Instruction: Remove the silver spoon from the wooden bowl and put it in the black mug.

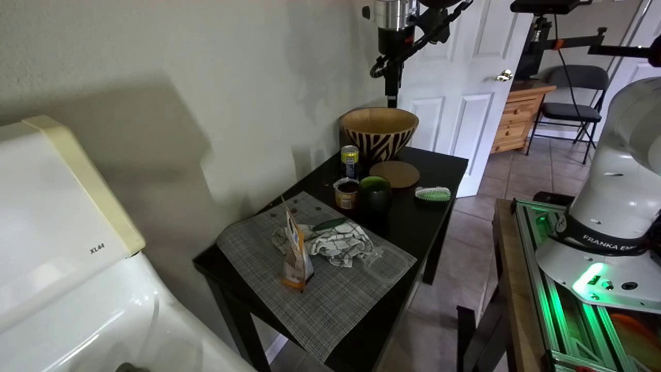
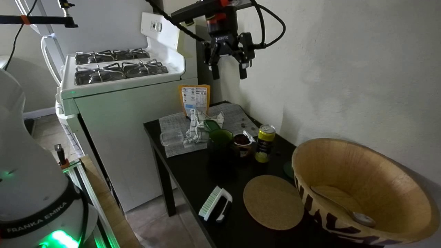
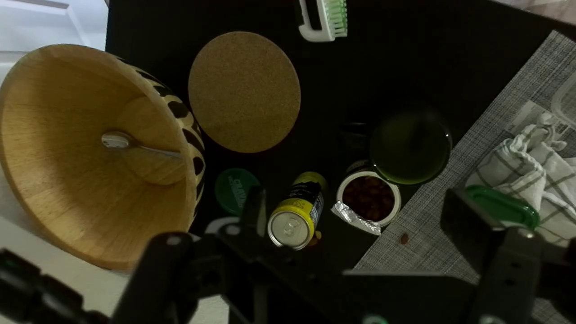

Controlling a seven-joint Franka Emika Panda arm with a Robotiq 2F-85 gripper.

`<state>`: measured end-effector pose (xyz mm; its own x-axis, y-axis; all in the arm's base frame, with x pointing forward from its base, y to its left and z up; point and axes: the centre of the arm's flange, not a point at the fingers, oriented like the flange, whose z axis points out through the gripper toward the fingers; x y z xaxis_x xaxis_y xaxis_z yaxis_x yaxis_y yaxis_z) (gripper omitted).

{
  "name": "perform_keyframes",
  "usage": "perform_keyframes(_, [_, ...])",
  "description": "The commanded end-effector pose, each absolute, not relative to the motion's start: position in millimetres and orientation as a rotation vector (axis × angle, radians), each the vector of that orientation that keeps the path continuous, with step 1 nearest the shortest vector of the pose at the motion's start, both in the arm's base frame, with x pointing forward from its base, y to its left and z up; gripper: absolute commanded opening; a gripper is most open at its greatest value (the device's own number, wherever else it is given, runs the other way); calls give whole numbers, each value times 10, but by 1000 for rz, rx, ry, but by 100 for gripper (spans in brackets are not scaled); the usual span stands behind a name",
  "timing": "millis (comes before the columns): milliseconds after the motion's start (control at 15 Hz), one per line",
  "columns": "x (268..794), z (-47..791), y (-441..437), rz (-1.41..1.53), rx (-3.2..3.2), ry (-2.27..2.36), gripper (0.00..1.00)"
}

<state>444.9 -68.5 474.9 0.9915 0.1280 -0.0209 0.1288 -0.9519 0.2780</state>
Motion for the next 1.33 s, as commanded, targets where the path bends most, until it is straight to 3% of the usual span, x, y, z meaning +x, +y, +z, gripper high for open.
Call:
perform_keyframes(0, [4449, 4748, -685, -4, 2853, 188, 100])
perform_keyframes(1067, [4690, 4868, -764, 49, 2950, 28, 100])
perform_keyframes(1267, [4449, 4748, -684, -4, 2853, 188, 100])
